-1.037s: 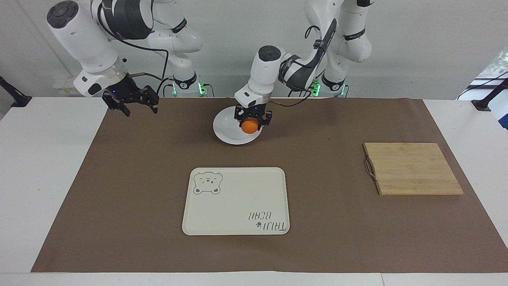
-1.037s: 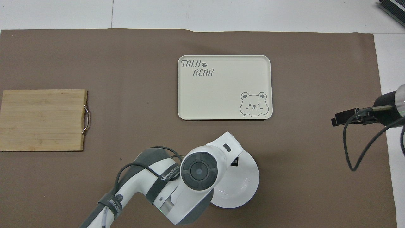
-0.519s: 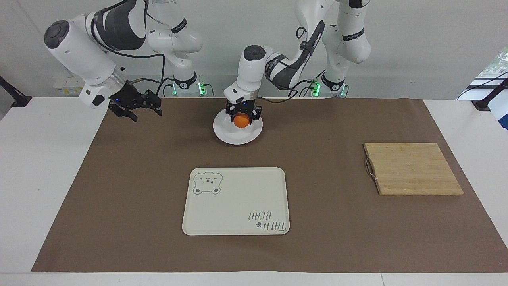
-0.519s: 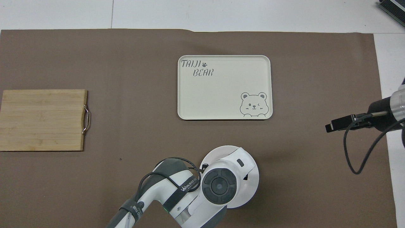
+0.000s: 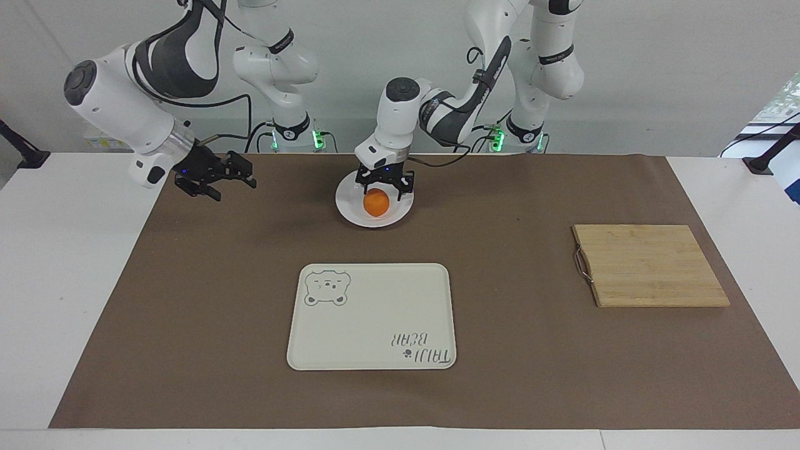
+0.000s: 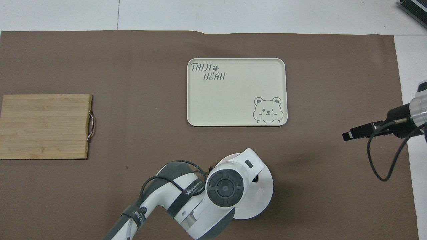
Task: Place orange and plate with both arms
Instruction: 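Withdraw the left gripper while the right gripper reaches toward the plate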
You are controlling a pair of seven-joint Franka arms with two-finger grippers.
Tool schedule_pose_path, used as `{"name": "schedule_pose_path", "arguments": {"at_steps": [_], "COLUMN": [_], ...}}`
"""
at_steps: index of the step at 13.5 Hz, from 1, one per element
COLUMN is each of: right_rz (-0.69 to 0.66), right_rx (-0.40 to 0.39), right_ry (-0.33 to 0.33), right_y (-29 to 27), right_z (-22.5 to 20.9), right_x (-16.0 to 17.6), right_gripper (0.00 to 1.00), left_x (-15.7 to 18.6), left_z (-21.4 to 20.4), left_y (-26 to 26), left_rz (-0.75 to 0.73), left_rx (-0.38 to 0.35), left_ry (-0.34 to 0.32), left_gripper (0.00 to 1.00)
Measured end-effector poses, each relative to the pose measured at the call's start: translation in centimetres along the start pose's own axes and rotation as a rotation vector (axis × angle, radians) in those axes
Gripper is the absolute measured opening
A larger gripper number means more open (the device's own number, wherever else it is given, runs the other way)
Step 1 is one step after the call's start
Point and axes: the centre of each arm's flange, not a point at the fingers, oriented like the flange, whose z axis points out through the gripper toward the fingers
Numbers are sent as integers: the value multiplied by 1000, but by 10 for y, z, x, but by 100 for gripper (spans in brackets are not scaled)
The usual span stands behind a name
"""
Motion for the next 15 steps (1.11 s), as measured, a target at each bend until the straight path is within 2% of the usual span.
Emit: {"name": "schedule_pose_path", "arguments": {"at_steps": [2, 4, 7, 11, 15], "right_rz": [-2, 1, 10, 35, 74], "right_rx": [1, 27, 83, 168, 247], "right_ry": [-3, -12, -19, -43, -101], "right_y": [-1, -3, -9, -16, -23], "right_z": [2, 10, 33, 73, 126], "right_x": [0, 0, 4, 2, -10], "right_gripper": [100, 100, 100, 100, 100], "left_x": [22, 57, 105, 126, 132], "left_z": [-27, -62, -126, -199, -230], "left_y": [-21, -60, -151, -294, -393], "left_rz": [-35, -48, -28, 13, 7], "left_rx": [7, 45, 79, 113, 137], "left_ry": [10, 47, 81, 83, 112], "left_gripper": [100, 100, 100, 100, 100]}}
